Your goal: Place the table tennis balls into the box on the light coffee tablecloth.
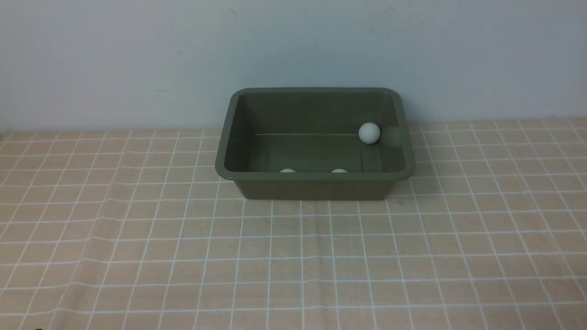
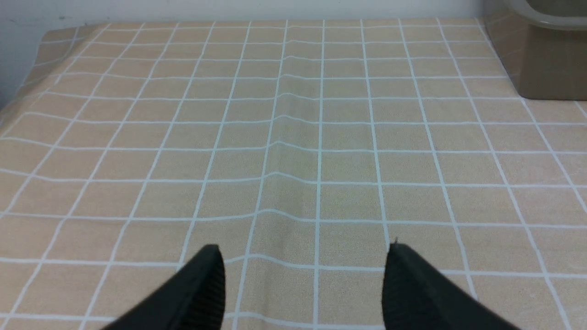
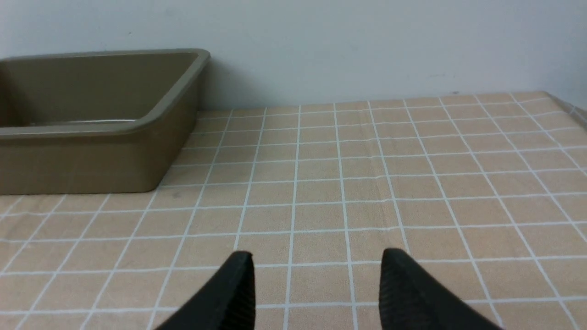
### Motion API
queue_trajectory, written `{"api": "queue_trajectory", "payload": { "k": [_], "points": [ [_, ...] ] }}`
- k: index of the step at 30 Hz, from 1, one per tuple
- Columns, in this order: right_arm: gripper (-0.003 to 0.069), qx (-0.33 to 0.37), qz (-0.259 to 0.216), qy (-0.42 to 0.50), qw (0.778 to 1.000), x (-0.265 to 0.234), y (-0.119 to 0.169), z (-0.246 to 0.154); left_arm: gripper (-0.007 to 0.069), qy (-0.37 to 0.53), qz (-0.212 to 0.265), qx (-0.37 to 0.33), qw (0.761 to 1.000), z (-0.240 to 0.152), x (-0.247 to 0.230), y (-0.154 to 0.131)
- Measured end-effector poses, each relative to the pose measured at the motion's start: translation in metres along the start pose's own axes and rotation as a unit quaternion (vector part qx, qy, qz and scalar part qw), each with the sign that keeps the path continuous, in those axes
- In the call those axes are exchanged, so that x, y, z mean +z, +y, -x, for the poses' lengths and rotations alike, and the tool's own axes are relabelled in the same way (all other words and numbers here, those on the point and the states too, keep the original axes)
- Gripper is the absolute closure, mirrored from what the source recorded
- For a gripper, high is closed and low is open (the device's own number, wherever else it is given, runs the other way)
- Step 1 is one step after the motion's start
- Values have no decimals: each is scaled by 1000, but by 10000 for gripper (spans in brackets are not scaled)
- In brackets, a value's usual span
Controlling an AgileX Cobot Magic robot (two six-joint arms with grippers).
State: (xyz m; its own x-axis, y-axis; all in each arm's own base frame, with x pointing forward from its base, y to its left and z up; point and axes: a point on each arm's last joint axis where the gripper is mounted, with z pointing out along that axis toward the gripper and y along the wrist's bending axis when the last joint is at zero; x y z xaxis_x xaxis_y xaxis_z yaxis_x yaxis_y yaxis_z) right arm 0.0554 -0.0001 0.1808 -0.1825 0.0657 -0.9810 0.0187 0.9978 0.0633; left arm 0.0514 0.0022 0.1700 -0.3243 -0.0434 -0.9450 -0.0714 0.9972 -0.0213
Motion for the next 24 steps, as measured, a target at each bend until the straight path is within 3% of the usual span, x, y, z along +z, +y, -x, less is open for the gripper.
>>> {"api": "queue_trajectory", "payload": {
  "k": [7,24],
  "points": [
    [313,-42,0,9,999,0,0,-1,239,0,0,0,1000,0,0,0],
    [313,-45,1,18,999,-1,0,-2,239,0,0,0,1000,0,0,0]
  ]
}}
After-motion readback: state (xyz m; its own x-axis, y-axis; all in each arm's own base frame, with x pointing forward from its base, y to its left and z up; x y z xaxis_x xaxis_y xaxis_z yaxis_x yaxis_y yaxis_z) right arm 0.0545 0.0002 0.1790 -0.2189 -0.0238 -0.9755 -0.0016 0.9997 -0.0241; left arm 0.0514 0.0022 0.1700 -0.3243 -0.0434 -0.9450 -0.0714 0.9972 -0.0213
